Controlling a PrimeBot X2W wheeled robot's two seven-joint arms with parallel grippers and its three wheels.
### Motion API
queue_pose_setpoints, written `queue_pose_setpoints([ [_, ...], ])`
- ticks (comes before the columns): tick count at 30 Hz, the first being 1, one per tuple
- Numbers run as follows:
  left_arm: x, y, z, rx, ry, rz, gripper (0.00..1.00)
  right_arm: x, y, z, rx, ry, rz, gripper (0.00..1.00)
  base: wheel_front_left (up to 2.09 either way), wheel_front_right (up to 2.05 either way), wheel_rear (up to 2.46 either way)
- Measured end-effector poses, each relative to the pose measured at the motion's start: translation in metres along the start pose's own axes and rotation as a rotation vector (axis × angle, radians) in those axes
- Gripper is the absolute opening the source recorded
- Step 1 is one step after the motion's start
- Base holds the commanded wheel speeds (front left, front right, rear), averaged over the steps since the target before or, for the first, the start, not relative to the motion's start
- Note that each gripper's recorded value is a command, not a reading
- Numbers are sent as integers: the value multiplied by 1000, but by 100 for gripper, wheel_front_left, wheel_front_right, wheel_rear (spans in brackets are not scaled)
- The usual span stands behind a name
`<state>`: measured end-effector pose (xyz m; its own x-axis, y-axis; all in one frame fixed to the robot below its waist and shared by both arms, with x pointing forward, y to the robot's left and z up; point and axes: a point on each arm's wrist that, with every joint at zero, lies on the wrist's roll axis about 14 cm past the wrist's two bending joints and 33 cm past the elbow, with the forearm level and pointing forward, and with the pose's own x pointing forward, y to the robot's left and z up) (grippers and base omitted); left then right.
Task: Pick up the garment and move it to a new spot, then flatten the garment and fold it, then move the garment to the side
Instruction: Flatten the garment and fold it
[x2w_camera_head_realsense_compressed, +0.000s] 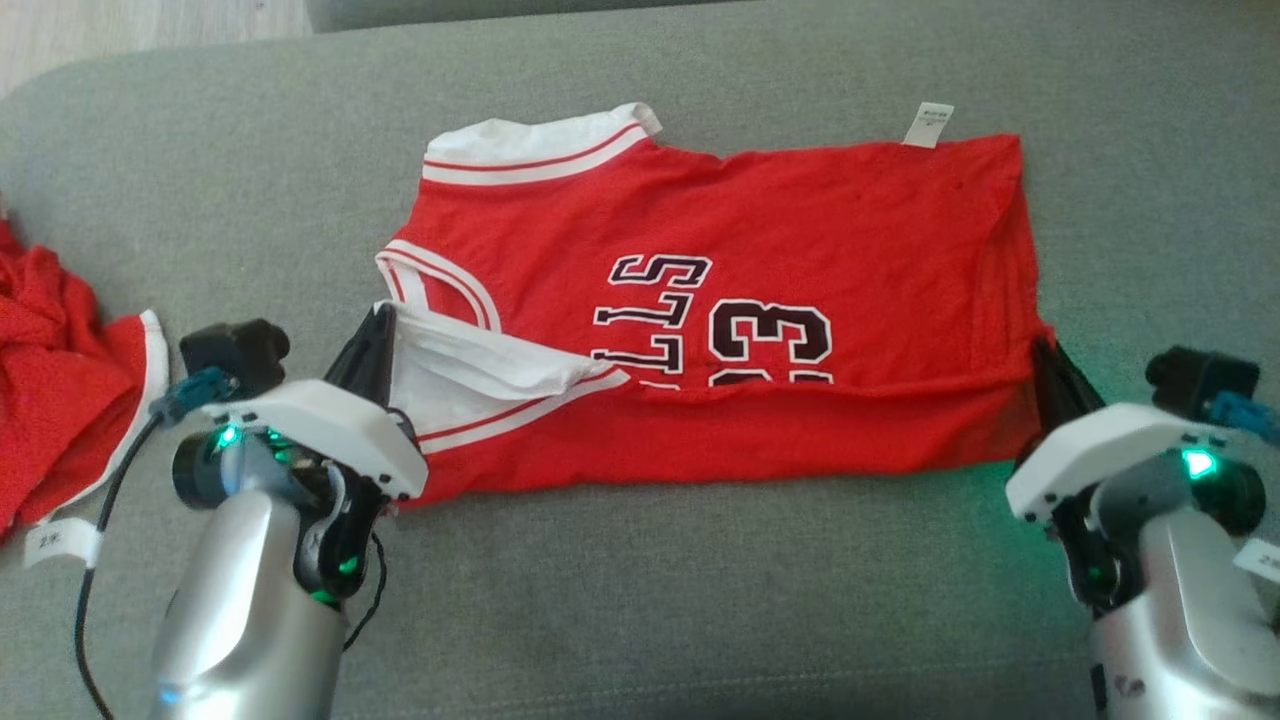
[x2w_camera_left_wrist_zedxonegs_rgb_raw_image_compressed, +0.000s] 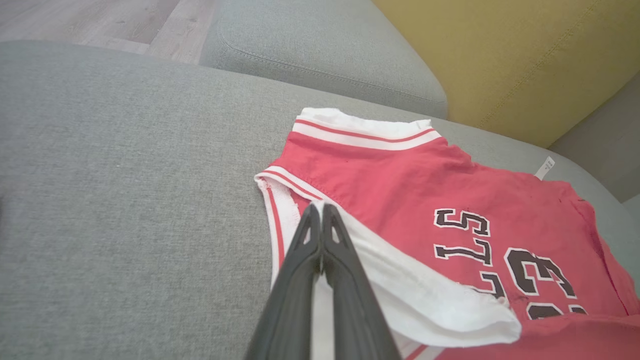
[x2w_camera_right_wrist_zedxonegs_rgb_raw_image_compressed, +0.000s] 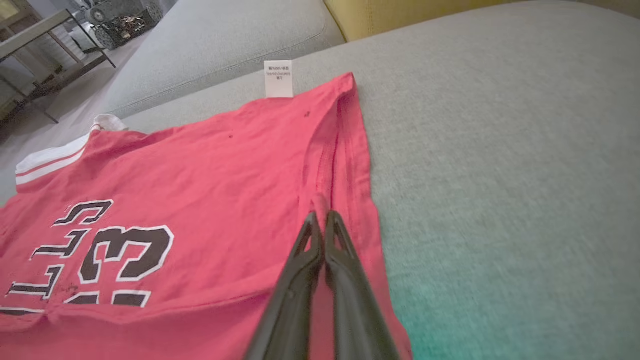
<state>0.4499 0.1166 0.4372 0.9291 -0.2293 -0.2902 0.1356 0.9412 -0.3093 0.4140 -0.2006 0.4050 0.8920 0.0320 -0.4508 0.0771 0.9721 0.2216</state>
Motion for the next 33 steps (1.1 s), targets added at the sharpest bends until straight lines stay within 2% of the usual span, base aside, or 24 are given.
queue_pose_setpoints([
  [1, 2, 1, -1, -5, 3, 0, 0, 3, 2, 2, -2, -5, 5, 0, 0, 0, 0],
  [2, 5, 2, -6, -13, 12, 1, 8, 9, 3, 3, -17, -3, 13, 37, 0, 0, 0],
  [3, 5, 2, -6, -13, 12, 1, 35, 9, 3, 3, -17, -3, 13, 100, 0, 0, 0],
  [4, 6, 2, -8, -17, 16, 1, 63, 11, 5, 5, -22, -12, 19, 100, 0, 0, 0],
  [5, 6, 2, -9, -20, 18, -1, 100, 13, 7, 8, -32, -25, 28, 100, 0, 0, 0],
  [10, 5, 3, -8, -19, -14, 6, 100, 16, 17, 16, -56, -97, 60, 100, 0, 0, 0],
  [15, -5, 3, 16, -8, -165, 30, 100, 8, 29, 45, -115, -257, 102, 100, 0, 0, 0],
  [21, -30, 6, 37, 74, -307, 82, 100, -17, 37, 66, -189, -396, 127, 100, 0, 0, 0],
  [26, -50, 6, 59, 150, -393, 112, 100, -37, 49, 73, -223, -445, 157, 100, 0, 0, 0],
  [33, -77, 5, 43, 204, -371, 122, 100, -60, 51, 59, -214, -404, 153, 100, 0, 0, 0],
])
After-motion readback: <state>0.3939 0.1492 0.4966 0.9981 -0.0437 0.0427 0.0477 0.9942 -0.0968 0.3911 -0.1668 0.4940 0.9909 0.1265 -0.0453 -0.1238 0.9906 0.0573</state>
